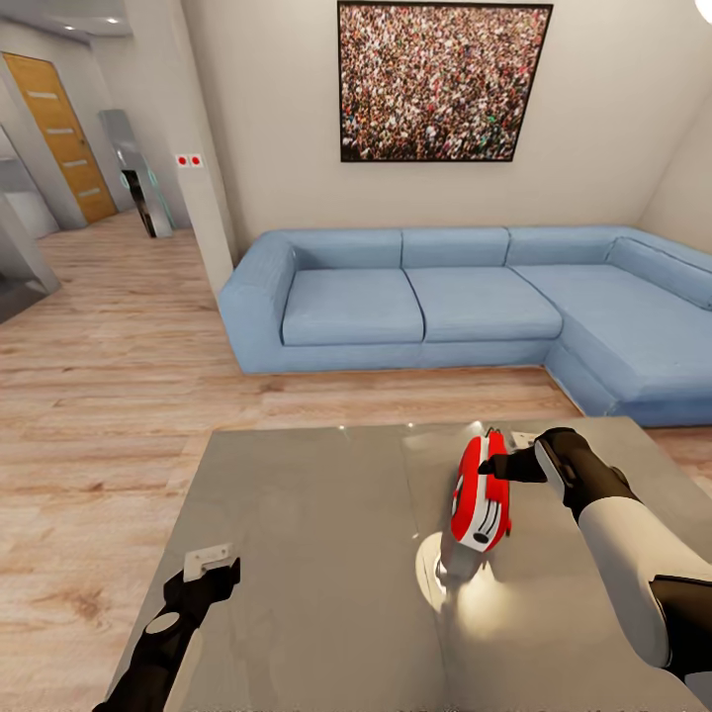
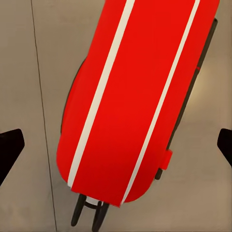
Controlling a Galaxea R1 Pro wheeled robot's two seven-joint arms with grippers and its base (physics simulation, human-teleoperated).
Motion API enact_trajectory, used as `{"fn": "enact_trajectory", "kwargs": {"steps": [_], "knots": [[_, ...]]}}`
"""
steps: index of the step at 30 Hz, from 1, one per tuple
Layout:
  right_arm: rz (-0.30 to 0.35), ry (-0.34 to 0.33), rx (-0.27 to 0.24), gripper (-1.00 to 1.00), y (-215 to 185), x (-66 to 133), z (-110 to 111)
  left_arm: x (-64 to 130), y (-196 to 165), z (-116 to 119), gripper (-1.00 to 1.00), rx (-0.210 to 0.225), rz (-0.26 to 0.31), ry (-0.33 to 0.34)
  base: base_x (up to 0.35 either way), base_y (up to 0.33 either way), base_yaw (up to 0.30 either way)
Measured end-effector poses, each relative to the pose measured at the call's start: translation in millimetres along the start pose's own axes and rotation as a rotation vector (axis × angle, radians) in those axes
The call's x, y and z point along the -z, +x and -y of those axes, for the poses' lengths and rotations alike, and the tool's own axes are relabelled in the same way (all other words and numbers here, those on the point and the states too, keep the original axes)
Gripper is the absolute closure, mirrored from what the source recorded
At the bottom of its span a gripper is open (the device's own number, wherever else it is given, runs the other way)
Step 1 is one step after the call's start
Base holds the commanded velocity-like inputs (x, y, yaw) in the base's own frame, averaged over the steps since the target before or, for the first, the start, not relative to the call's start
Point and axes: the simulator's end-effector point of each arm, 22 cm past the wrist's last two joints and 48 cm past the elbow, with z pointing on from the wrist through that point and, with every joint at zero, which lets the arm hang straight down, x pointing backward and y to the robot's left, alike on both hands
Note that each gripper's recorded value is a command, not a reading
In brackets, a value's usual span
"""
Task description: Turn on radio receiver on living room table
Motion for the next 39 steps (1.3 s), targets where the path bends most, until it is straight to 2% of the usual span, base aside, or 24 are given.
{"fn": "enact_trajectory", "kwargs": {"steps": [39], "knots": [[-0.060, 0.005, -0.004, -1.00, 23.2, -32.1, 3.7, -11.1, 29.3, -2.1, -1.00, -0.012, -0.059, -0.008, 0.000, 0.000, 0.000]]}}
